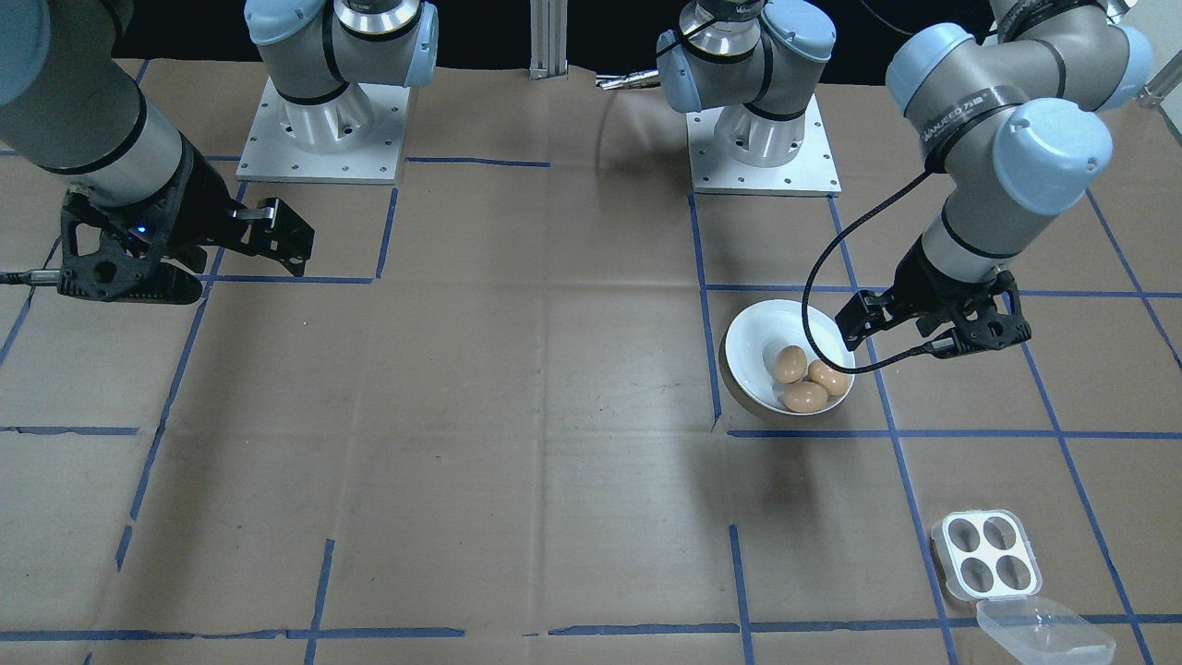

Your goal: Place egg on plate

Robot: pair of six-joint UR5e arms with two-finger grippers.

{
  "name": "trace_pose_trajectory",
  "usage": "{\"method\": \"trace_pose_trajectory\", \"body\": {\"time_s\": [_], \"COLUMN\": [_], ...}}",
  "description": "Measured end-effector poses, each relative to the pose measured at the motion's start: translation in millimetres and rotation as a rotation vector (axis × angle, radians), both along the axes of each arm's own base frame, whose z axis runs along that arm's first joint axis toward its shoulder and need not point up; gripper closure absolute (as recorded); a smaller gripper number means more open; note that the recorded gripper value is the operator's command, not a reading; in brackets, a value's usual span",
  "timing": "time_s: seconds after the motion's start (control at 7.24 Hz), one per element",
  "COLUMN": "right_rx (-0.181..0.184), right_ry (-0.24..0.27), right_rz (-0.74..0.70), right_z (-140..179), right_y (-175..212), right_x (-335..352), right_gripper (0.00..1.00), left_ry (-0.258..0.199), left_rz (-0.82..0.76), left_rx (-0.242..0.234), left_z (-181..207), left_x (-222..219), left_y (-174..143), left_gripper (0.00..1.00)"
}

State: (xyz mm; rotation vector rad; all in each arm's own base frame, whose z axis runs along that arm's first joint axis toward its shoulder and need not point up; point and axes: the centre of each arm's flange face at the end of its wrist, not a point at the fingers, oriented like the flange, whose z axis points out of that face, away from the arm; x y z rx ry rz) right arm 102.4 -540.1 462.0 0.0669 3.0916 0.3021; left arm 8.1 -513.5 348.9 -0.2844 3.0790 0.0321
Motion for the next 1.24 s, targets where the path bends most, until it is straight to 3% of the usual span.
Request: {"method": "trace_pose_trajectory", "body": {"time_s": [0.41, 0.69, 0.97, 1.24], "right_rx": [0.000, 0.000, 0.000, 0.000], "right_ry": [0.001, 0.000, 0.000, 0.000], "right_rz": [0.000, 0.000, 0.000, 0.000], "right_z": [0.2, 0.2, 0.2, -0.1], "right_y": [0.1, 0.1, 0.1, 0.0], "right_x": [-0.1, 0.0, 0.0, 0.0], "right_gripper": [0.00, 0.00, 0.00, 0.00], "left_ry": [0.010, 0.015, 0.038, 0.044], "left_rz": [-0.012, -0.032, -0.076, -0.154], "left_rx": [-0.035, -0.041, -0.068, -0.047], "left_z": [59.8, 88.2, 110.8, 119.2], "left_x": [-67.9, -122.4, -147.4, -149.8], "left_y": [-10.4, 1.3, 24.2, 32.8], "left_gripper": [0.01, 0.01, 0.01, 0.01]}}
